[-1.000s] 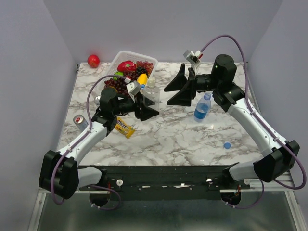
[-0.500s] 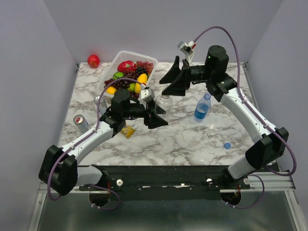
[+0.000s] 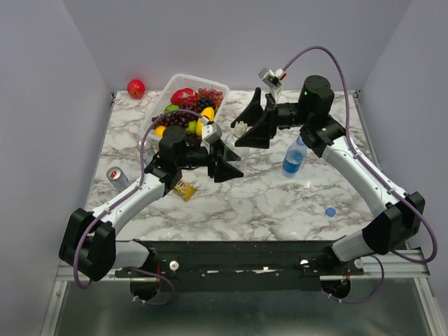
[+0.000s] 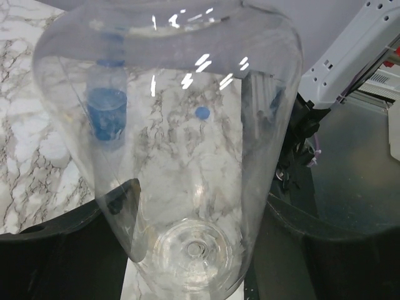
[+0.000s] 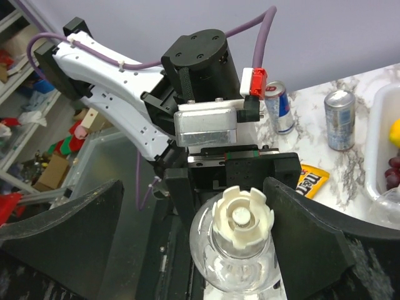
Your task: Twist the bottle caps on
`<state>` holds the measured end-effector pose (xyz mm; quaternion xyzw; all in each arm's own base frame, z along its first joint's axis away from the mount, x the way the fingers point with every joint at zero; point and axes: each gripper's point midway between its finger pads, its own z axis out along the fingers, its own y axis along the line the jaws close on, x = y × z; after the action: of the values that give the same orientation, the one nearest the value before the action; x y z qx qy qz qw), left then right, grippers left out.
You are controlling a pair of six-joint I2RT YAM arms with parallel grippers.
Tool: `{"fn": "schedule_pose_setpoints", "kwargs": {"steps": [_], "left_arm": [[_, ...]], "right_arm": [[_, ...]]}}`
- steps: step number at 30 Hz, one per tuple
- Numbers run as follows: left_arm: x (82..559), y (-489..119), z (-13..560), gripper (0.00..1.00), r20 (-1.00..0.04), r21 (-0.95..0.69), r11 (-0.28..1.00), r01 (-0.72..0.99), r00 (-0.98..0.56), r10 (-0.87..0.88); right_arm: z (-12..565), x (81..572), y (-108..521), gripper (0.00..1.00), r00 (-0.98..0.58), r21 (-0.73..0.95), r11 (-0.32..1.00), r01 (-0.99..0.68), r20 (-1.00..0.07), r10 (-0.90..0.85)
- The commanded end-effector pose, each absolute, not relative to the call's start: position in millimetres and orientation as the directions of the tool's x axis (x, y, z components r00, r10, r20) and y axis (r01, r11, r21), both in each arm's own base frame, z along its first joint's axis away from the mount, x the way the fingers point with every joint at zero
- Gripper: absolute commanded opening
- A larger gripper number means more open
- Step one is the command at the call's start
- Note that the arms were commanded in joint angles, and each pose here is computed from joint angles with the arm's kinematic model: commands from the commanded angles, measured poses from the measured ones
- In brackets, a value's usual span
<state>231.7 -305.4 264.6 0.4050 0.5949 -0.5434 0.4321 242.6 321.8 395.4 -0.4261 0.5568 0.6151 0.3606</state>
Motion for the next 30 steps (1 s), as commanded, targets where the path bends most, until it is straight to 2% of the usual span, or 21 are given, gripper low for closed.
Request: {"fn": "schedule_pose_setpoints", "kwargs": {"steps": [1,6,10,12,14,15,16,17,18,19,20,21,23,24,25,28,30], "left_arm": [[273.4,-277.5,275.4,0.00,-0.949,-0.316,0.238,0.918,-0.307,-0.077],[282.8,-261.7,272.4,0.00,-0.946,-0.324,0.292,0.900,-0.310,-0.096],[271.4,-262.7,270.5,0.00,-0.958,-0.287,0.250,0.924,-0.279,-0.069],[259.1,-269.3,270.2,0.00,-0.969,-0.246,0.201,0.948,-0.246,-0.023],[240.2,-273.2,253.3,0.00,-0.977,-0.191,0.124,0.974,-0.201,0.076],[235.4,-274.9,256.0,0.00,-0.984,-0.131,0.096,0.987,-0.141,0.107],[216.7,-276.5,237.8,0.00,-0.965,-0.179,0.060,0.982,-0.187,0.185],[213.1,-276.8,232.9,0.00,-0.973,-0.077,0.013,0.997,-0.078,0.219],[209.2,-277.7,232.4,0.00,-0.969,-0.051,-0.011,0.999,-0.047,0.243],[195.0,-275.9,220.8,0.00,-0.952,-0.091,-0.041,0.995,-0.075,0.297],[196.0,-274.9,217.4,0.00,-0.948,-0.026,-0.061,0.998,-0.006,0.317],[193.6,-274.6,216.4,0.00,-0.944,-0.017,-0.071,0.997,0.008,0.329],[190.8,-272.6,211.8,0.00,-0.936,-0.005,-0.078,0.997,0.023,0.350],[192.0,-271.1,210.1,0.00,-0.932,0.013,-0.078,0.997,0.041,0.360],[191.9,-270.3,209.3,0.00,-0.930,0.018,-0.080,0.997,0.046,0.364],[192.7,-268.4,207.5,0.00,-0.924,0.038,-0.084,0.996,0.067,0.377],[193.6,-267.6,206.9,0.00,-0.921,0.046,-0.082,0.996,0.073,0.382]], "right_arm": [[399.9,224.1,307.7,0.99,-0.380,0.382,-0.133,-0.915,-0.924,-0.040],[388.3,224.1,293.5,1.00,-0.392,0.395,-0.077,-0.916,-0.919,-0.047],[372.3,223.3,285.1,0.99,-0.390,0.391,-0.007,-0.920,-0.919,-0.066],[375.2,238.7,281.2,1.00,-0.280,0.276,0.068,-0.959,-0.958,-0.064],[374.2,254.5,274.7,0.99,-0.234,0.219,0.141,-0.965,-0.967,-0.100],[400.0,262.4,271.8,0.99,-0.021,0.006,0.130,-0.991,-0.993,-0.112],[396.0,258.6,268.0,0.98,-0.003,-0.015,0.115,-0.993,-0.987,-0.161],[395.7,259.4,268.6,0.96,0.058,-0.073,0.072,-0.995,-0.981,-0.185],[423.0,259.3,265.9,0.94,0.278,-0.287,0.025,-0.958,-0.943,-0.181],[414.3,250.5,261.6,0.92,0.262,-0.267,-0.007,-0.964,-0.940,-0.220],[415.8,249.6,260.3,0.88,0.301,-0.303,-0.031,-0.953,-0.924,-0.236],[409.9,256.7,261.0,0.86,0.412,-0.404,-0.088,-0.911,-0.875,-0.253],[397.1,234.8,251.9,0.84,0.446,-0.406,-0.187,-0.895,-0.837,-0.318],[388.0,234.4,251.6,0.84,0.560,-0.493,-0.273,-0.826,-0.769,-0.309],[370.2,216.1,243.3,0.83,0.532,-0.429,-0.334,-0.839,-0.774,-0.342],[350.5,193.5,236.6,0.83,0.632,-0.487,-0.422,-0.764,-0.695,-0.342],[314.5,176.8,232.1,0.83,0.687,-0.479,-0.523,-0.705,-0.643,-0.339]]}}
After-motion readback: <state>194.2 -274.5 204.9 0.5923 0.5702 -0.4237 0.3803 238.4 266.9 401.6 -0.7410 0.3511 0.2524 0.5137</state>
